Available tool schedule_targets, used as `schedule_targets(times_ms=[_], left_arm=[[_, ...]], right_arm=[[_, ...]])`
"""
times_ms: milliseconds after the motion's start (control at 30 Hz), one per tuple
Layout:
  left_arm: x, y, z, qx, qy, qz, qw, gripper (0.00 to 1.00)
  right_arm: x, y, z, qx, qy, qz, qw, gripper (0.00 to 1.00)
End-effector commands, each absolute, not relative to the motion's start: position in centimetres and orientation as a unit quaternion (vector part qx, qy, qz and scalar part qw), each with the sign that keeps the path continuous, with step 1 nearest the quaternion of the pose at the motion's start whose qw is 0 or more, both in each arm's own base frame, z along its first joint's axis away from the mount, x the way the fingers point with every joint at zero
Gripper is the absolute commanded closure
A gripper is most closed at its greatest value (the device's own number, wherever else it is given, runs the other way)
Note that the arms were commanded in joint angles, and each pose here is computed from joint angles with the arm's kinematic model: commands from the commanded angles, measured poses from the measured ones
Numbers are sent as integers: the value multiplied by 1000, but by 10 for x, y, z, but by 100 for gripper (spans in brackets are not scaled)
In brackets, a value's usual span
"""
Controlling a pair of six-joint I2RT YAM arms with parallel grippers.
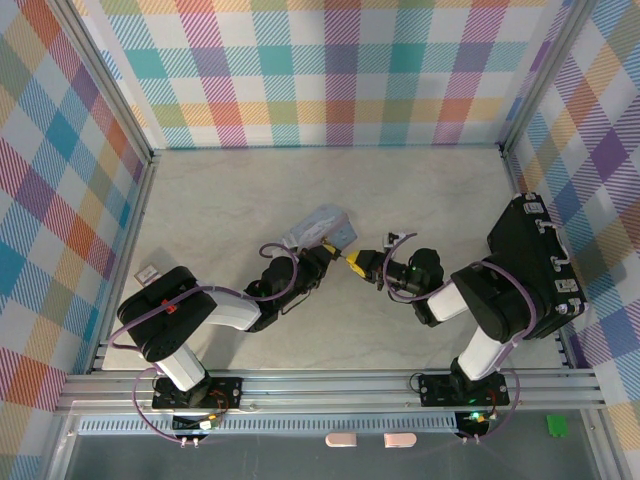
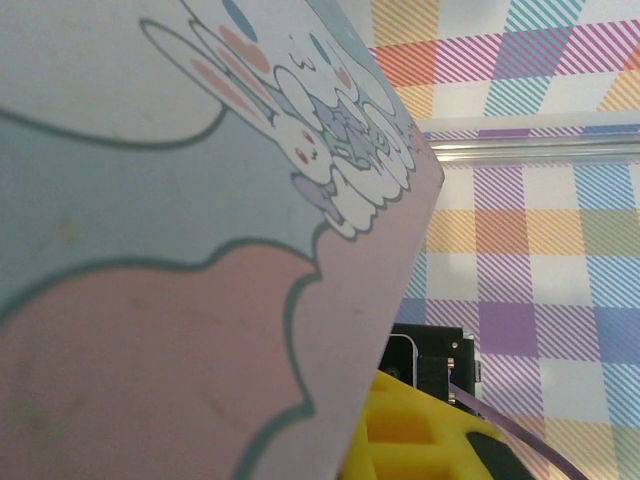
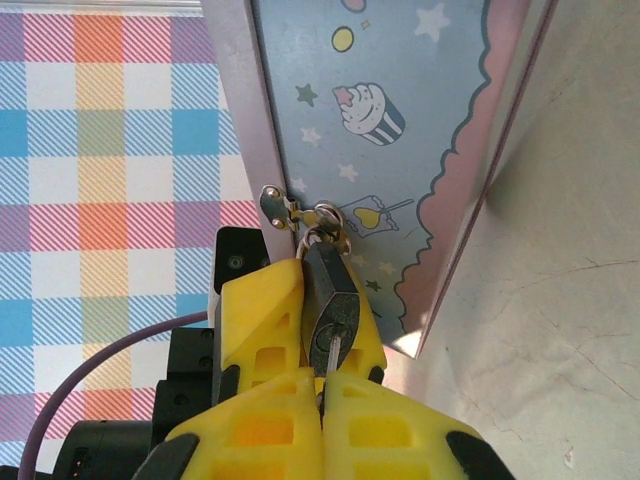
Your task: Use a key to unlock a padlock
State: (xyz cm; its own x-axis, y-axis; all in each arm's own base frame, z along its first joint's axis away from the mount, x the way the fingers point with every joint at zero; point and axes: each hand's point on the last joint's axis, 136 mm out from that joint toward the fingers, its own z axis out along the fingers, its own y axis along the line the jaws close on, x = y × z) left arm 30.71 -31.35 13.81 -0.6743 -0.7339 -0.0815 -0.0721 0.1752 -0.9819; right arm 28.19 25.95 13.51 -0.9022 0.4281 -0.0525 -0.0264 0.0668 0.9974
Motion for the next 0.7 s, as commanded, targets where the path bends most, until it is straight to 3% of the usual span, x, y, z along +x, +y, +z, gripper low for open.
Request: schedule_targets(times_ms=[0,667], left_arm=[[264,-356,221,-191,653,-694,234,100],[267,-352,214,-214,652,-691,228,100]], right_arm=[[291,259,151,143,695,673,209,100],[281,257,140,143,705,654,232,100]])
